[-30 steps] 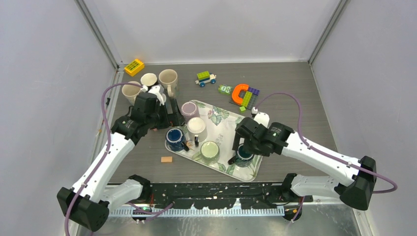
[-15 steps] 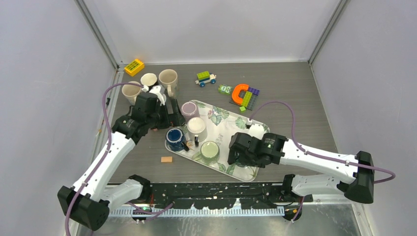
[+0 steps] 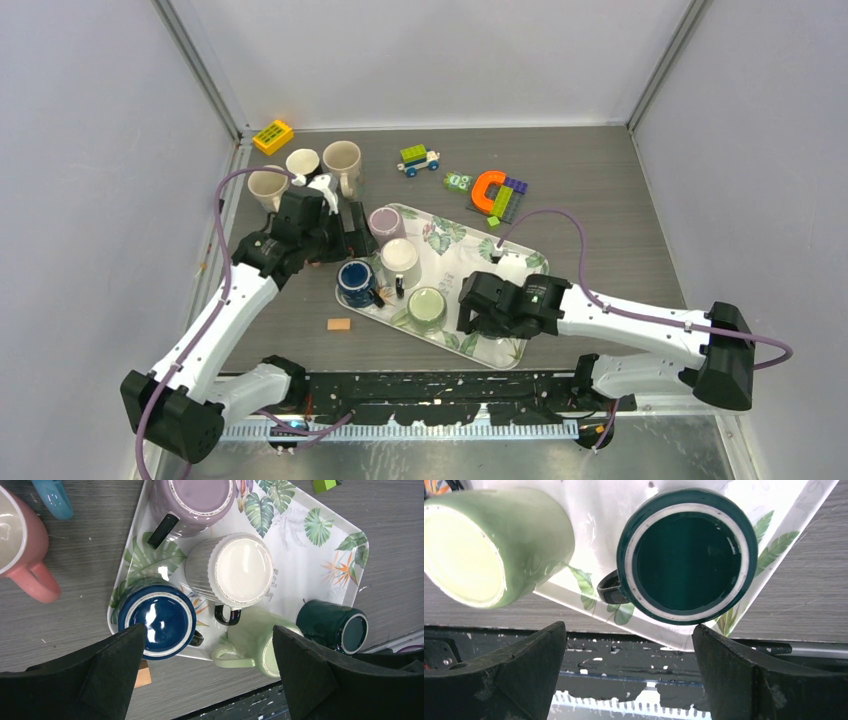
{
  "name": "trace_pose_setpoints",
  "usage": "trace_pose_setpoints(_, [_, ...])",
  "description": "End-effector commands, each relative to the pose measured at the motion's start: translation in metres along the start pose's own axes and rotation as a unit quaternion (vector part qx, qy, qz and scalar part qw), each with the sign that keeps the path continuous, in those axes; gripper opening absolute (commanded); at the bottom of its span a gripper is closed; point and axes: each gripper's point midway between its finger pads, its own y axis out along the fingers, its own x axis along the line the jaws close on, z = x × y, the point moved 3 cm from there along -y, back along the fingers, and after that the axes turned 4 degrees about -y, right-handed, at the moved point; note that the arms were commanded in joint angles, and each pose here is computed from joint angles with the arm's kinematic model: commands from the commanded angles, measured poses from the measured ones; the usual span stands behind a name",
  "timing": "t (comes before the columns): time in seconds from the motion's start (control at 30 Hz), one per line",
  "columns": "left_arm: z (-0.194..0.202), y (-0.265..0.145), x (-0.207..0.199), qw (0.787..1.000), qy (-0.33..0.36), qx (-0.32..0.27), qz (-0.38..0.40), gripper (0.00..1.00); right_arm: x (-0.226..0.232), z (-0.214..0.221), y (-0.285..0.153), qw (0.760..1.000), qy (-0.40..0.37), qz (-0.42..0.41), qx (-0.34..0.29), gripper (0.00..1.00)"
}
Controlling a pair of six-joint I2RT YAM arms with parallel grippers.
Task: Turn the mug right side up
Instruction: Turn over the cup on the tray.
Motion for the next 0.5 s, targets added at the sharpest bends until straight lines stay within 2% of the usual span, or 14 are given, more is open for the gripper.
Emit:
trace_pose_setpoints(0.0, [-0.012, -0.006, -0.012, 0.999, 0.012, -0.017, 0.024, 1.00, 0.003, -0.023, 0.005, 0.999, 0.015, -0.019, -0.043, 1.00])
trace_pose_setpoints(0.47, [-0.010, -0.004, -0.016, 0.999, 0.004, -0.006, 0.033, 1.00, -0.027, -0.060, 0.035, 0.998, 0.029, -0.002, -0.051, 1.00])
